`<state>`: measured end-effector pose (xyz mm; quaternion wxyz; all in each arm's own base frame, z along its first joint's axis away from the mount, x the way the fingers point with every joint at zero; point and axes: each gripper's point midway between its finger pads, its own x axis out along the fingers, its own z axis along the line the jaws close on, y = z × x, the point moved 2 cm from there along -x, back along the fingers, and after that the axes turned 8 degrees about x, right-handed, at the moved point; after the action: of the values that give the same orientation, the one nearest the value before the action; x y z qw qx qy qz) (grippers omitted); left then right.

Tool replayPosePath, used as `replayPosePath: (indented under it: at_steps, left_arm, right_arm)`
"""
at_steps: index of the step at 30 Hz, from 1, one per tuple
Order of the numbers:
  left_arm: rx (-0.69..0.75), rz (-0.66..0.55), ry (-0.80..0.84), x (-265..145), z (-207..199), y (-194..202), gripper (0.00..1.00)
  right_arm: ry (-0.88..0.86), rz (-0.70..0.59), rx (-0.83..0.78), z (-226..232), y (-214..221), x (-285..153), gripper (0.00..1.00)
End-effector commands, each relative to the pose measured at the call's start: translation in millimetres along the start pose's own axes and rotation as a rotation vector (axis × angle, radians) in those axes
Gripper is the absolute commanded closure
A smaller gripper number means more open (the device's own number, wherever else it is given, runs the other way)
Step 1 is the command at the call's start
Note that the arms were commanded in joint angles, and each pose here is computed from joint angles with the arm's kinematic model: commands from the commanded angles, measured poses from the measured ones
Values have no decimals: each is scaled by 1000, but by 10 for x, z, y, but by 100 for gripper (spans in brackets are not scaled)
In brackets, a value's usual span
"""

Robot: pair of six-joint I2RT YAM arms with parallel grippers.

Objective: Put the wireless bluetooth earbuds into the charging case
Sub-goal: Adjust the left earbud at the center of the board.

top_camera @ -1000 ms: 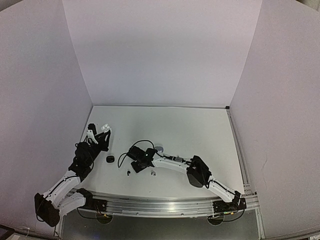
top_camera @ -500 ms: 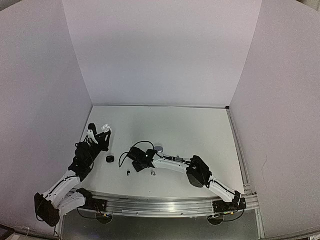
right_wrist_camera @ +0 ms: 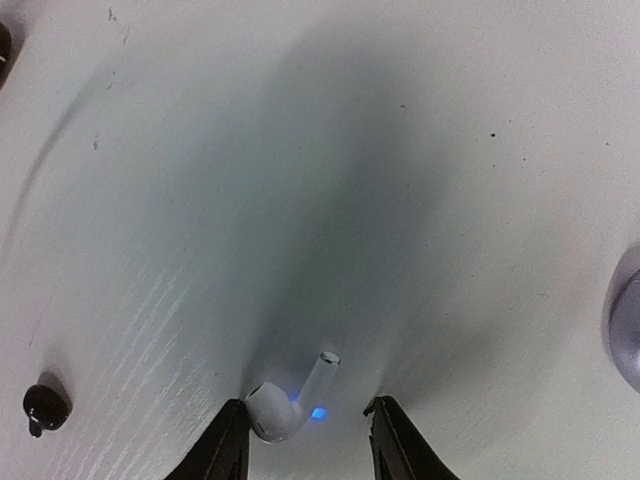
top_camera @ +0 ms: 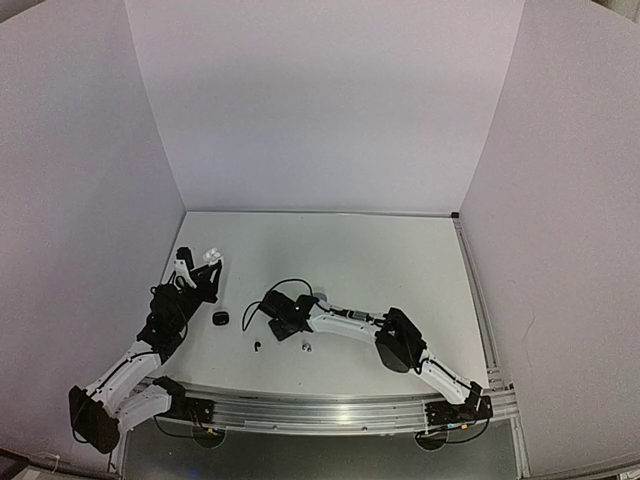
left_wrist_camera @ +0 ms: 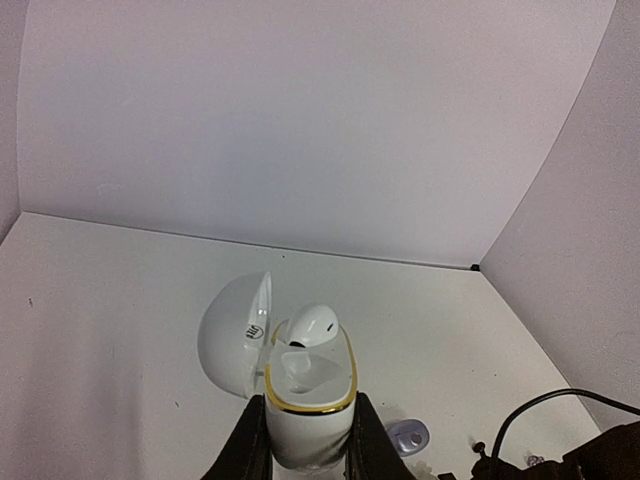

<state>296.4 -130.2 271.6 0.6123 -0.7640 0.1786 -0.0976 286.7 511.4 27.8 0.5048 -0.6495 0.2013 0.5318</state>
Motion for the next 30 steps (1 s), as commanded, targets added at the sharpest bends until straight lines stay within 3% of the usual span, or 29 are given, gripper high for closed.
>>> replayPosePath:
  at_steps: [1, 21, 30]
  left_arm:
    - [-7, -61, 35, -3, -84, -190, 100]
    - [-15, -58, 34, 3, -77, -168, 100]
    - [-15, -55, 33, -2, -75, -157, 100]
  right_arm:
    - [43, 47, -12, -192, 62, -29, 60]
    - [65, 81, -2, -460, 80, -114, 59]
    - [105, 56, 85, -684, -38, -210, 59]
